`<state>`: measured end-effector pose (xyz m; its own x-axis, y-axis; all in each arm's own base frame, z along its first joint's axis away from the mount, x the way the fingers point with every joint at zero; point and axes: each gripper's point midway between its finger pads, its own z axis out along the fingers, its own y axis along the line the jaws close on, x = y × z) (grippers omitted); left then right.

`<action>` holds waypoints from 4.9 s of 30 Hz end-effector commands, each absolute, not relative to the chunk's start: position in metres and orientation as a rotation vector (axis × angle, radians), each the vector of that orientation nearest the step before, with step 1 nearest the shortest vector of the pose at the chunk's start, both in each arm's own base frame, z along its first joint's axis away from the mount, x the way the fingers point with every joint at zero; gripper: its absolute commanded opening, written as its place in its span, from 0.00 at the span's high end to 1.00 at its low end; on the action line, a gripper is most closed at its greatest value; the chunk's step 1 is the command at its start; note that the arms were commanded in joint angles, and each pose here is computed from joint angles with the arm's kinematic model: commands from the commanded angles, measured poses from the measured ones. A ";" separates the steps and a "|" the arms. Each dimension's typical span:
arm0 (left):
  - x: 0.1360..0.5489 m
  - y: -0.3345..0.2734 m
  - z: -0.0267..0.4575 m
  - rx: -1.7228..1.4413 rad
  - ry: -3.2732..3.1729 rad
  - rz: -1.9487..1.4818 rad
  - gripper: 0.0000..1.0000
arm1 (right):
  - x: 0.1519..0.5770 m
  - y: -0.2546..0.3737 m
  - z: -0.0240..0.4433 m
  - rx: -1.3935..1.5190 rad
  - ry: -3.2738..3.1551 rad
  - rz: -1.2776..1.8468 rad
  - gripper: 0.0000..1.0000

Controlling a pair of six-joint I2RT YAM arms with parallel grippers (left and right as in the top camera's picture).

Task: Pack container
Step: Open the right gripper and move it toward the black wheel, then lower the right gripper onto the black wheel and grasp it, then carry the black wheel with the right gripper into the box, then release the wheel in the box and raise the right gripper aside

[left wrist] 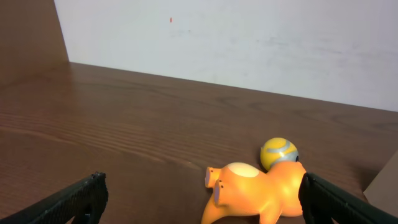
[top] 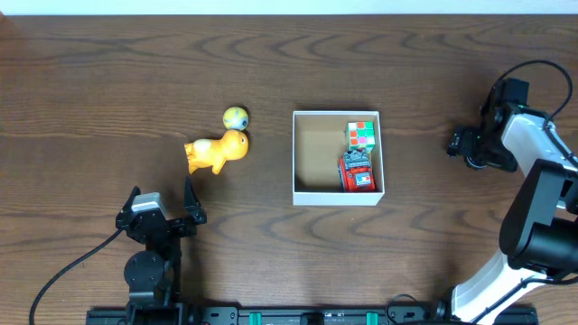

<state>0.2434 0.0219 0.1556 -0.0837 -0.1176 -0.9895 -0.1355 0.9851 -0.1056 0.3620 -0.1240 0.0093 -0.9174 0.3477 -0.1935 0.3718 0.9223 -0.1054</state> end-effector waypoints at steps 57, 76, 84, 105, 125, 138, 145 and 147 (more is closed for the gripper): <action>0.242 0.024 0.137 -0.199 1.710 0.035 0.02 | 0.397 -0.060 0.089 0.466 2.685 -0.030 0.62; 0.242 0.024 0.138 -0.199 1.710 0.035 0.02 | 0.376 0.143 0.177 -0.294 2.469 0.172 0.62; 0.242 0.024 0.138 -0.199 1.710 0.035 0.02 | 0.377 0.169 0.158 -0.463 2.451 0.031 0.60; 0.242 0.024 0.138 -0.199 1.710 0.035 0.02 | 0.382 0.155 0.105 -0.488 2.569 -0.134 0.54; 0.242 0.024 0.138 -0.199 1.710 0.035 0.02 | 0.380 0.148 0.104 -0.487 2.577 -0.187 0.39; 0.242 0.024 0.138 -0.199 1.710 0.035 0.02 | 0.381 0.148 0.105 -0.485 2.572 -0.184 0.35; 0.242 0.024 0.138 -0.199 1.710 0.035 0.02 | 0.389 0.150 0.123 -0.462 2.532 -0.173 0.36; 0.242 0.024 0.137 -0.199 1.710 0.035 0.02 | 0.390 0.146 0.131 -0.435 2.513 -0.188 0.35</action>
<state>0.2434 0.0219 0.1555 -0.0841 -0.1176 -0.9895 -0.1355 0.9851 -0.1055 0.3814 0.1487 0.1064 -0.8085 -0.3626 -0.4636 -0.2989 0.9315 -0.2073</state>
